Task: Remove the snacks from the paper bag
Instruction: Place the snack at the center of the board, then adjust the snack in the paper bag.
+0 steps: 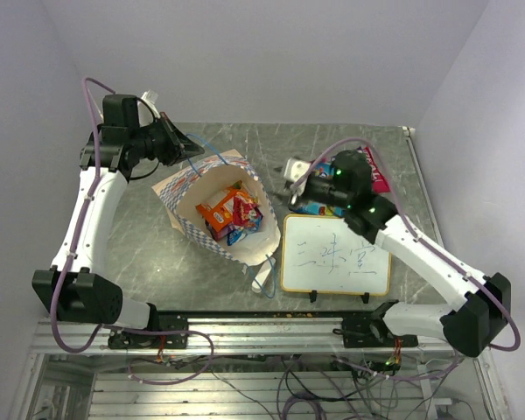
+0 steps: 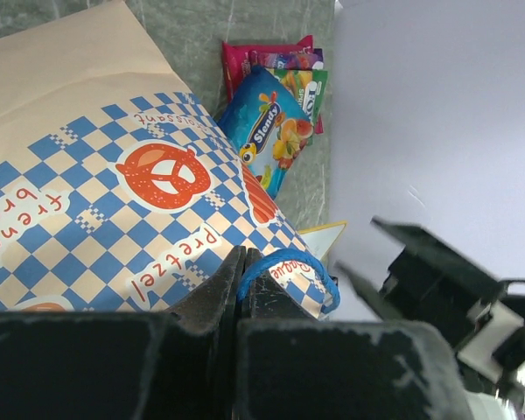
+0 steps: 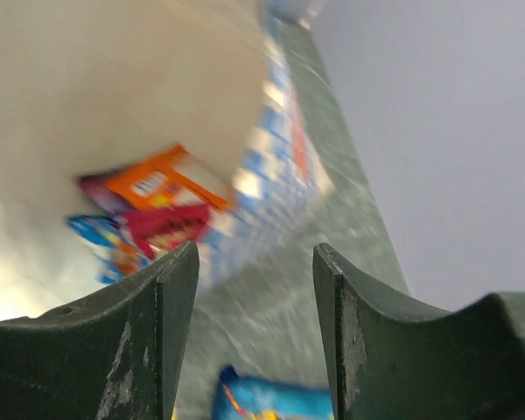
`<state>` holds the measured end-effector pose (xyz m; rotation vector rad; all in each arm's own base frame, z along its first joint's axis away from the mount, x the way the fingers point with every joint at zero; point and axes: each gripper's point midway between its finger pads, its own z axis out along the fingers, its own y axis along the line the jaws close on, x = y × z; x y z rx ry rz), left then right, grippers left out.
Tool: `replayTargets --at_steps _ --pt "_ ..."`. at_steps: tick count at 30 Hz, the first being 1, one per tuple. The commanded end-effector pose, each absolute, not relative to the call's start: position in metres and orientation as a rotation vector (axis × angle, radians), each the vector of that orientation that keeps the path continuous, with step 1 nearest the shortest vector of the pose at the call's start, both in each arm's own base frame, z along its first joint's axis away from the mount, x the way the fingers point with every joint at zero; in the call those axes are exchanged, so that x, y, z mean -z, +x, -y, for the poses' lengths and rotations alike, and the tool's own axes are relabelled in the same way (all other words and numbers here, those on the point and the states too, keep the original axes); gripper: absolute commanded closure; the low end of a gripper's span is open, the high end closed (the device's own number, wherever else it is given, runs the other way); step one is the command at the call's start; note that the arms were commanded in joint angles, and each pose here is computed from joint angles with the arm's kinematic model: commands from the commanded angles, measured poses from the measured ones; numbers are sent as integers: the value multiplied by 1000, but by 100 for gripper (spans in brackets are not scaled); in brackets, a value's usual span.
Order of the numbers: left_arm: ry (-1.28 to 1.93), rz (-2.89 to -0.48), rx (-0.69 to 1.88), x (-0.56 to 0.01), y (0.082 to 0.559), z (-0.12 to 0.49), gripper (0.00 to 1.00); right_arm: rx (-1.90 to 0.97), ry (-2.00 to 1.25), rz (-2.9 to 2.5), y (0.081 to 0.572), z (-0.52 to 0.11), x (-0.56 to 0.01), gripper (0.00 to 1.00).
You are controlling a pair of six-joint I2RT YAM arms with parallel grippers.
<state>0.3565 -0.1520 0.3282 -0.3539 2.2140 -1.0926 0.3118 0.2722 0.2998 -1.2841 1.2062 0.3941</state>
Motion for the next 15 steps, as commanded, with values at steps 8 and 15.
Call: replayTargets --at_steps 8,15 --pt "-323 -2186 1122 -335 342 154 93 -500 -1641 -943 222 -398 -258 46" --pt "-291 -2212 1134 -335 329 155 93 -394 -1670 -959 246 -426 -215 46"
